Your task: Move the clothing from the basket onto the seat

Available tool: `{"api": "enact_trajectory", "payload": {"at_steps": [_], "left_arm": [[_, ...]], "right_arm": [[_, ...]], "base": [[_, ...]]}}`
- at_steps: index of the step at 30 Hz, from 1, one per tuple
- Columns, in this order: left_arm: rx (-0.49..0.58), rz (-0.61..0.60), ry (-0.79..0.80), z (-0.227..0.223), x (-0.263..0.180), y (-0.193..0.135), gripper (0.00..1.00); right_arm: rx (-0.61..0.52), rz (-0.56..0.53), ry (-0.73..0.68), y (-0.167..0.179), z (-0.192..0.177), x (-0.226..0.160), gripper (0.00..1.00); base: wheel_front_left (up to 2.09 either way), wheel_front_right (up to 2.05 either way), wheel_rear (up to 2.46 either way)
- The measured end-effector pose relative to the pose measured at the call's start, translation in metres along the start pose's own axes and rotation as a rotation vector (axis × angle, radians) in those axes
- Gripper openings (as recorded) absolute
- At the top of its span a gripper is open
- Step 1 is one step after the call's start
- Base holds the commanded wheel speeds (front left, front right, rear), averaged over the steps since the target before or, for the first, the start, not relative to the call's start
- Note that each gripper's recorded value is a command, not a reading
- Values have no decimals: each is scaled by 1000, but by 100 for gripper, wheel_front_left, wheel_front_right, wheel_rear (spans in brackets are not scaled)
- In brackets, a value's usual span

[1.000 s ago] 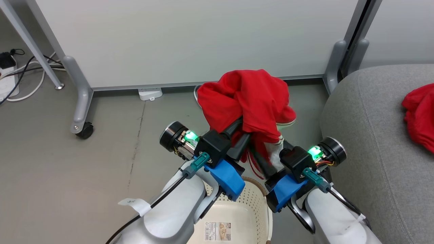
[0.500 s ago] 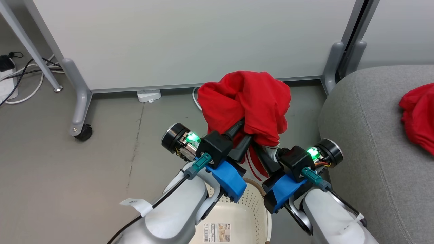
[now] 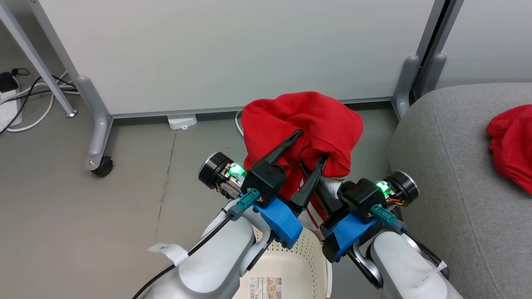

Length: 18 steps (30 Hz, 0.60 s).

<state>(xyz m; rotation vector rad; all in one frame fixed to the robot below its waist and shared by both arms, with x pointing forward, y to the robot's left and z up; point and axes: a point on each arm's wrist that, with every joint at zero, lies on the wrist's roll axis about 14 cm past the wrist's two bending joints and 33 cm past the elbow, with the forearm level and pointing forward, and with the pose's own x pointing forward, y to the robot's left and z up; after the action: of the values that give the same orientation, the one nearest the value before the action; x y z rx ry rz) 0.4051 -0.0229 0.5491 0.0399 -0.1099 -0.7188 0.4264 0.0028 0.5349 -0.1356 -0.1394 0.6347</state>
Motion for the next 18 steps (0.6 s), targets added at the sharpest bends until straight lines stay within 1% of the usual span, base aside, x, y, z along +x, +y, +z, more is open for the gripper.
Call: {"api": "enact_trajectory", "payload": {"at_steps": [11, 18], "left_arm": [[7, 6, -4, 2, -1, 0, 100], [8, 0, 1, 0, -1, -2, 100]], "right_arm": [[11, -9, -6, -2, 2, -1, 0], [29, -50, -8, -13, 3, -4, 0]], "base": [[0, 0, 0], [0, 0, 0]]}}
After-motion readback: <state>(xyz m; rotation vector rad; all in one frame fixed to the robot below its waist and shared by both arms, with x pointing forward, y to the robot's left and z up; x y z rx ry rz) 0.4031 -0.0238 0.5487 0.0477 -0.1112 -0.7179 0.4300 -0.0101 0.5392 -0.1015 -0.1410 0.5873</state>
